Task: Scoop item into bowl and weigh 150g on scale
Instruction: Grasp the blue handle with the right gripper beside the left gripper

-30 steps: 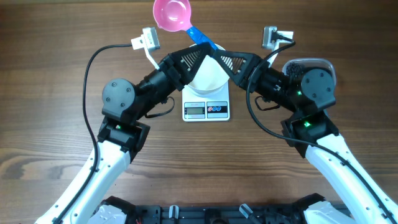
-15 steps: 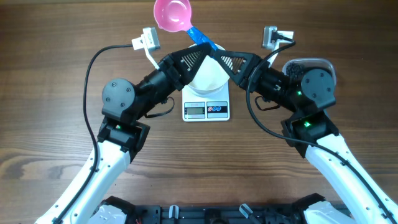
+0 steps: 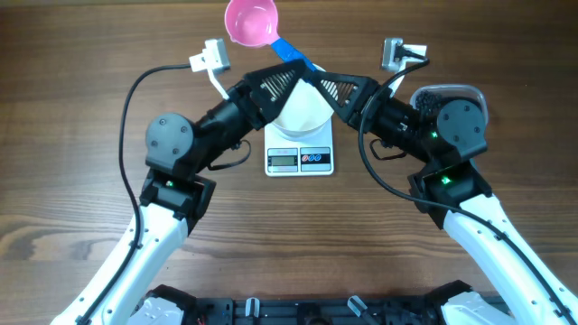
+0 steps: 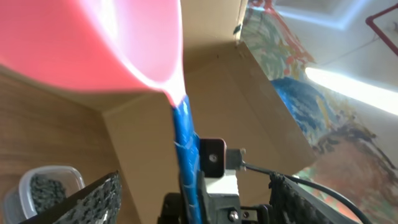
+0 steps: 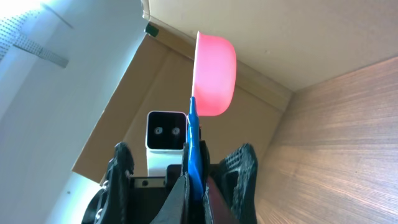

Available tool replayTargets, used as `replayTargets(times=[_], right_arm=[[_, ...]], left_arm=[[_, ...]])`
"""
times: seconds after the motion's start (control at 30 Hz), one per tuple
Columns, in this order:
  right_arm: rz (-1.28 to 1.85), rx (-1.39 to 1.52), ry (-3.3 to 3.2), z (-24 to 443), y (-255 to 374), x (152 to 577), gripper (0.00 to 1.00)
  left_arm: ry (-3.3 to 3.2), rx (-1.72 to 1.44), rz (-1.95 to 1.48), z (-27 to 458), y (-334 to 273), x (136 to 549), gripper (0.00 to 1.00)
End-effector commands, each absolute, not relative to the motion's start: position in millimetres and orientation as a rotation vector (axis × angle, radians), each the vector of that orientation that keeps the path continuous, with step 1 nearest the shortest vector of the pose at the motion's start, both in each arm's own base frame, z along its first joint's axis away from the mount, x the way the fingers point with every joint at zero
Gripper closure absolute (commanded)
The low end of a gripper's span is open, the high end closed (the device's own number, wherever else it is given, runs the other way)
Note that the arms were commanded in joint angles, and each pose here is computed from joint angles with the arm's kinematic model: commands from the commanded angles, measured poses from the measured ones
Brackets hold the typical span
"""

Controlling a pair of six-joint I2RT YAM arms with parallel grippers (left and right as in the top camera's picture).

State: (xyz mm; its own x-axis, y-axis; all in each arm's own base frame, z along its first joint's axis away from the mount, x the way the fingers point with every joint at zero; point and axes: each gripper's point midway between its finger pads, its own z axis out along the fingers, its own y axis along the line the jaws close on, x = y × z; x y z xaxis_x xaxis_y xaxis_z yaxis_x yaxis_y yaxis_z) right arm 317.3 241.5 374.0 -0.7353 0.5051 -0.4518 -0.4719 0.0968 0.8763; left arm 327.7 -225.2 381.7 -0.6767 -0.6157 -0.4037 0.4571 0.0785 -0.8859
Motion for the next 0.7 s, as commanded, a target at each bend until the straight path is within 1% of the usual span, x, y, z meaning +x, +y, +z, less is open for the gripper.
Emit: replayTargets(times=[0.0, 0.1, 0.2, 0.3, 0.43, 0.5, 0.67], right_arm=[[1.73, 0.04, 1.643, 380.4, 241.1, 318.2, 0.96], [1.733, 0.037, 1.645, 380.2, 241.6, 317.6, 0.96], [1.733, 0.039, 1.653, 378.7, 241.9, 317.6, 0.96], [1.744, 0.022, 1.665, 377.4, 243.8, 314.7, 0.96], [1.751, 0.014, 1.68, 375.2, 245.1, 312.9, 0.96], [1.752, 0.015, 1.682, 374.9, 245.2, 313.0, 0.96], [1.773, 0.041, 1.689, 375.0, 245.1, 313.1, 0.96]], left_arm=[[1.528, -0.166, -1.677, 391.3, -209.7, 333.5, 0.18], [1.519, -0.186, -1.656, 391.3, -200.6, 339.0, 0.21], [1.517, -0.19, -1.652, 391.3, -198.7, 340.0, 0.29], [1.518, -0.189, -1.653, 391.3, -199.1, 339.8, 0.35], [1.518, -0.189, -1.654, 391.4, -199.2, 339.7, 0.35], [1.518, -0.189, -1.654, 391.4, -199.2, 339.7, 0.37], [1.52, -0.185, -1.663, 391.5, -201.9, 338.1, 0.38]])
